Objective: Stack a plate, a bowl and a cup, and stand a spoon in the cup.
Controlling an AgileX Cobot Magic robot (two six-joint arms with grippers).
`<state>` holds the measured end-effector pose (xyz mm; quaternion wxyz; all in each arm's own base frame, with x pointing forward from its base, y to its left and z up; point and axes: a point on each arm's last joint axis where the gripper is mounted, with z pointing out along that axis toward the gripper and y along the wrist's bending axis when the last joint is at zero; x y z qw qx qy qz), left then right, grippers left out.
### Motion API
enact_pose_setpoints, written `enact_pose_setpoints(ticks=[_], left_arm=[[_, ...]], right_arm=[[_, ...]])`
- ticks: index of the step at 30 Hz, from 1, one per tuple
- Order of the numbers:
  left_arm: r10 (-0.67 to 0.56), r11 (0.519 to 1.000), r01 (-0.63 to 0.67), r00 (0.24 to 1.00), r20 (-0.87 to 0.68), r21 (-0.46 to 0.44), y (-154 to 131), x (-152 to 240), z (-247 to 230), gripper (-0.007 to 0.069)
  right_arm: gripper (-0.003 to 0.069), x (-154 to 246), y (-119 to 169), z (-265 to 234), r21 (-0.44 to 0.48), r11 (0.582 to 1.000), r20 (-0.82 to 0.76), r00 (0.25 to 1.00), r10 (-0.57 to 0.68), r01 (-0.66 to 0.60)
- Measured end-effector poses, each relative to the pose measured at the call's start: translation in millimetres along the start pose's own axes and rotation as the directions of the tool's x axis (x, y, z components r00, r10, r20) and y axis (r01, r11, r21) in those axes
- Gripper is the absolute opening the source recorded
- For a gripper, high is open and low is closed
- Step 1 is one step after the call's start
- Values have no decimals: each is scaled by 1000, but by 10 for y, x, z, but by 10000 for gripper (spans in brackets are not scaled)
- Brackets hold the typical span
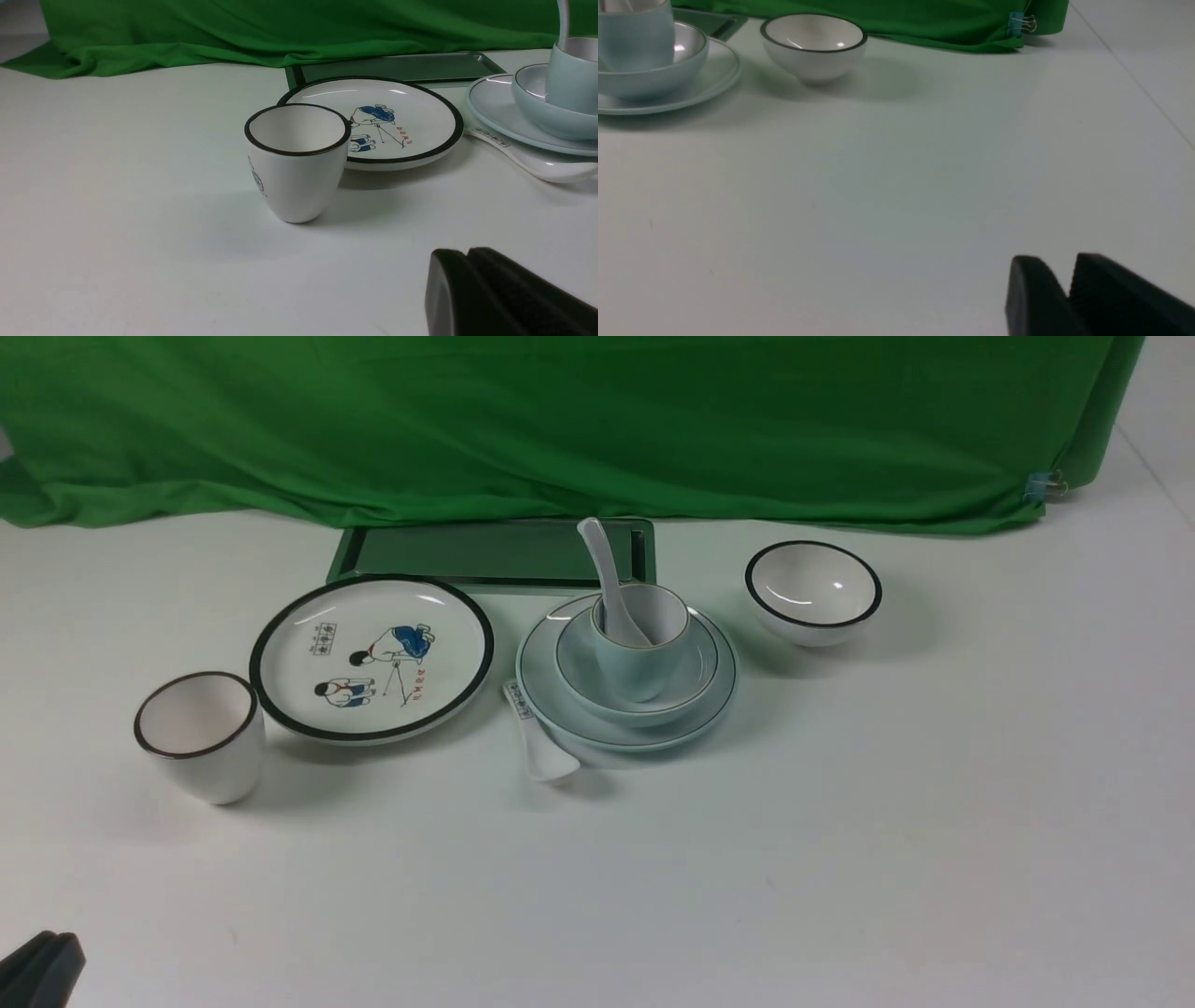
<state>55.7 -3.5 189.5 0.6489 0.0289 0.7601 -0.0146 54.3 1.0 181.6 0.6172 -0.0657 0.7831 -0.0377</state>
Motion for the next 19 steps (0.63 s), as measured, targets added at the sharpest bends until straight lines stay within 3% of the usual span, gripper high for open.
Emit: enact_pose_setpoints(ticks=[19], left_arm=[[-4, 999, 4, 1000, 1, -34, 19, -1, 0, -29]], right_arm=[[196, 0, 0, 0, 0, 1000, 0, 1000, 0, 0]])
